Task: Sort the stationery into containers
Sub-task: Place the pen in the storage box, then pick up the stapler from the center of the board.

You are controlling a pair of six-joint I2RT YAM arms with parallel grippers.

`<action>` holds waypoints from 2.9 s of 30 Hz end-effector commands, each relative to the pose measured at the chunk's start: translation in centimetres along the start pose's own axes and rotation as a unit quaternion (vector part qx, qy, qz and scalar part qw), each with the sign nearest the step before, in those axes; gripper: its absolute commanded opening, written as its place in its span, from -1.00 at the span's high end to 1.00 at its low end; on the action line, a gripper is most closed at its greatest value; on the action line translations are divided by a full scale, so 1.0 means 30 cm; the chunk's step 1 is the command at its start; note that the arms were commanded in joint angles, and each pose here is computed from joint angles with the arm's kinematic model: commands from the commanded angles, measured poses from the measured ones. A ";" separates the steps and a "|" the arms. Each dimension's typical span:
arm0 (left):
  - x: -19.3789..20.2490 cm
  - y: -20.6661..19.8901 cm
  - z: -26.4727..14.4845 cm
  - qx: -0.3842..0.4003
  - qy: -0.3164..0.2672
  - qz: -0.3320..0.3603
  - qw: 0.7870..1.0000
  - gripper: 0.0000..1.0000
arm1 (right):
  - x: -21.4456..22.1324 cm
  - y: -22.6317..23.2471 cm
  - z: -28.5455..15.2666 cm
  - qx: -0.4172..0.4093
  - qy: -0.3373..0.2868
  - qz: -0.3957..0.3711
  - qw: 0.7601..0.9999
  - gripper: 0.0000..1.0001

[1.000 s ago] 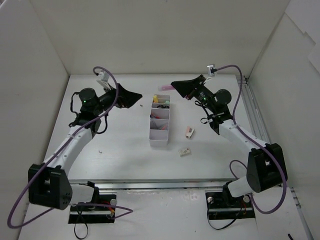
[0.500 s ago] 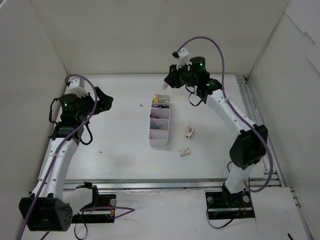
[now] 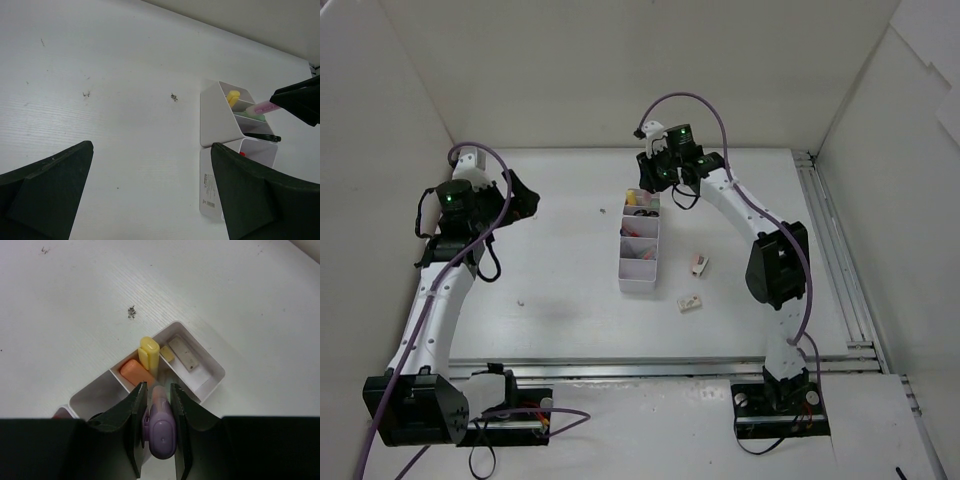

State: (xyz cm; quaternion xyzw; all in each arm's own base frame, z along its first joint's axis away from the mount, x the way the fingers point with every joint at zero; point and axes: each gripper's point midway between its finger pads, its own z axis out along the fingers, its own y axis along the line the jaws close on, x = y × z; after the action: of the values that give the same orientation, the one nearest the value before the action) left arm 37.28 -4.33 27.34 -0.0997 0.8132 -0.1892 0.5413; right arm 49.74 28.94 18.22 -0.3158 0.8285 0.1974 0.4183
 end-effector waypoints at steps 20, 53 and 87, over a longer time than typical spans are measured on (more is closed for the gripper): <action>-0.093 -0.025 -0.015 0.020 -0.039 0.016 0.999 -0.99 | 0.050 0.053 0.126 -0.019 0.021 -0.014 0.999 0.50; -0.124 -0.062 -0.078 0.034 -0.053 0.026 0.998 -0.99 | -0.155 0.032 -0.097 0.046 -0.061 0.013 0.997 -0.96; 0.024 -0.194 -0.080 0.055 0.027 0.055 0.997 -0.99 | 0.506 -0.057 -0.513 0.241 -0.013 0.257 0.936 -0.96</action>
State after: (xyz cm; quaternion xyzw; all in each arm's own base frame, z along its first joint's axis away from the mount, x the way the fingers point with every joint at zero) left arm 35.16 -9.12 27.64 -0.0351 0.8355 -0.2114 0.5059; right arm 36.51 15.07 15.19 -0.0464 0.8963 0.1232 0.4235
